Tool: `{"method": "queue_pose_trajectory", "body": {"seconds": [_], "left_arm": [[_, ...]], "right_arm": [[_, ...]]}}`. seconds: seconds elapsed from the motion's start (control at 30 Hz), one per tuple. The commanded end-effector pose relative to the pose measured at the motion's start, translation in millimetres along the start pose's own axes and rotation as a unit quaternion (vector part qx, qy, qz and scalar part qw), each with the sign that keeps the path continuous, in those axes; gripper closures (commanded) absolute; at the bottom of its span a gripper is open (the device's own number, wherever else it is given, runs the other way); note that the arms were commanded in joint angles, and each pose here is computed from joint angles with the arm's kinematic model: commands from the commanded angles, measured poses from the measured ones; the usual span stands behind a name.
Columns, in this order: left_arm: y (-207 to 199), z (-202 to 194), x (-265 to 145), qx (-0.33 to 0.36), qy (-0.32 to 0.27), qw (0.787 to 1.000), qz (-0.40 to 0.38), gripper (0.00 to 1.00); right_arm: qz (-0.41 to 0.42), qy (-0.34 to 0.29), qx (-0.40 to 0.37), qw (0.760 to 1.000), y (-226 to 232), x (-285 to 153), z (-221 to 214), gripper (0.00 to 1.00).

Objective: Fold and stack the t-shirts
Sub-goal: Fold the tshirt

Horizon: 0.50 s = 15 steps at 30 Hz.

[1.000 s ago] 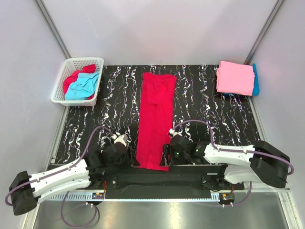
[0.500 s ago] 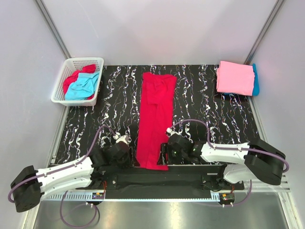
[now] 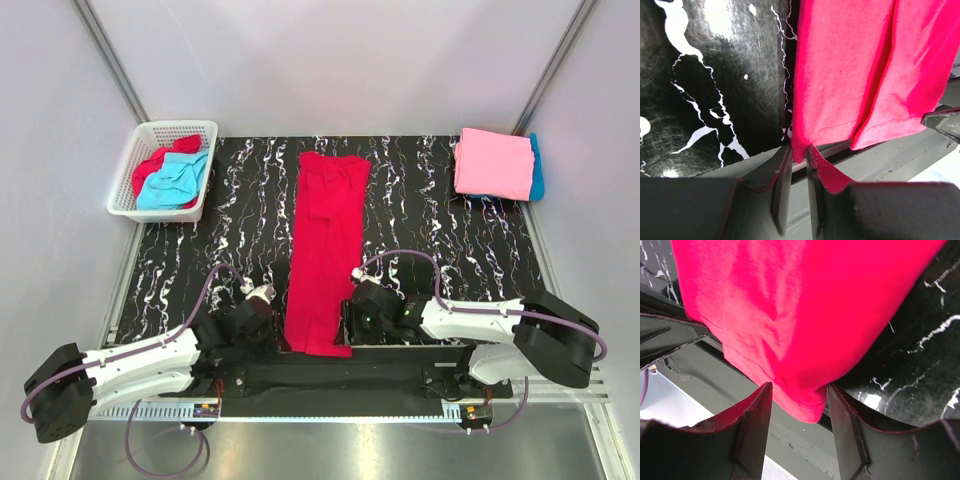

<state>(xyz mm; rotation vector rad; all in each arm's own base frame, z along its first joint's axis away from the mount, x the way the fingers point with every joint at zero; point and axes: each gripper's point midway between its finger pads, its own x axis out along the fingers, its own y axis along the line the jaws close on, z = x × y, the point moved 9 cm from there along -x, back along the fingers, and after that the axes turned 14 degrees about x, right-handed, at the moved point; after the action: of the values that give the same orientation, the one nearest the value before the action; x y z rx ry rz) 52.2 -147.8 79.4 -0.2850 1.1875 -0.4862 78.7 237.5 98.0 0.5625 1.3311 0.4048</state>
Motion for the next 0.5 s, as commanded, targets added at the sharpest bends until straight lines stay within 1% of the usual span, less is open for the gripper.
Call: {"method": "queue_pose_trajectory", "body": {"seconds": [0.0, 0.23, 0.3, 0.33, 0.4, 0.47], "left_arm": [[-7.5, 12.8, 0.7, 0.013, -0.039, 0.999, -0.021, 0.75], [-8.6, 14.0, -1.0, 0.015, -0.046, 0.999, -0.026, 0.69], [-8.8, 14.4, -1.4, 0.015, -0.047, 0.998, -0.026, 0.70], [-8.7, 14.5, -1.3, 0.015, -0.047, 0.998, -0.025, 0.72], [-9.1, 14.8, -1.9, 0.016, -0.047, 0.998, -0.025, 0.74], [-9.5, 15.5, -2.8, 0.017, -0.050, 0.998, -0.025, 0.76]], "right_arm": [[-0.015, -0.008, 0.008, 1.000, -2.1, -5.5, -1.6, 0.45], [-0.018, 0.000, 0.008, 1.000, -5.9, -3.9, -4.3, 0.44], [-0.019, 0.006, 0.007, 1.000, -6.2, -1.4, -5.0, 0.44], [-0.020, 0.007, 0.006, 1.000, -6.6, -0.5, -5.0, 0.44], [-0.017, 0.010, 0.004, 1.000, -5.4, 1.4, -5.0, 0.50], [-0.021, 0.013, 0.003, 1.000, -6.7, 3.7, -5.1, 0.51]]}}
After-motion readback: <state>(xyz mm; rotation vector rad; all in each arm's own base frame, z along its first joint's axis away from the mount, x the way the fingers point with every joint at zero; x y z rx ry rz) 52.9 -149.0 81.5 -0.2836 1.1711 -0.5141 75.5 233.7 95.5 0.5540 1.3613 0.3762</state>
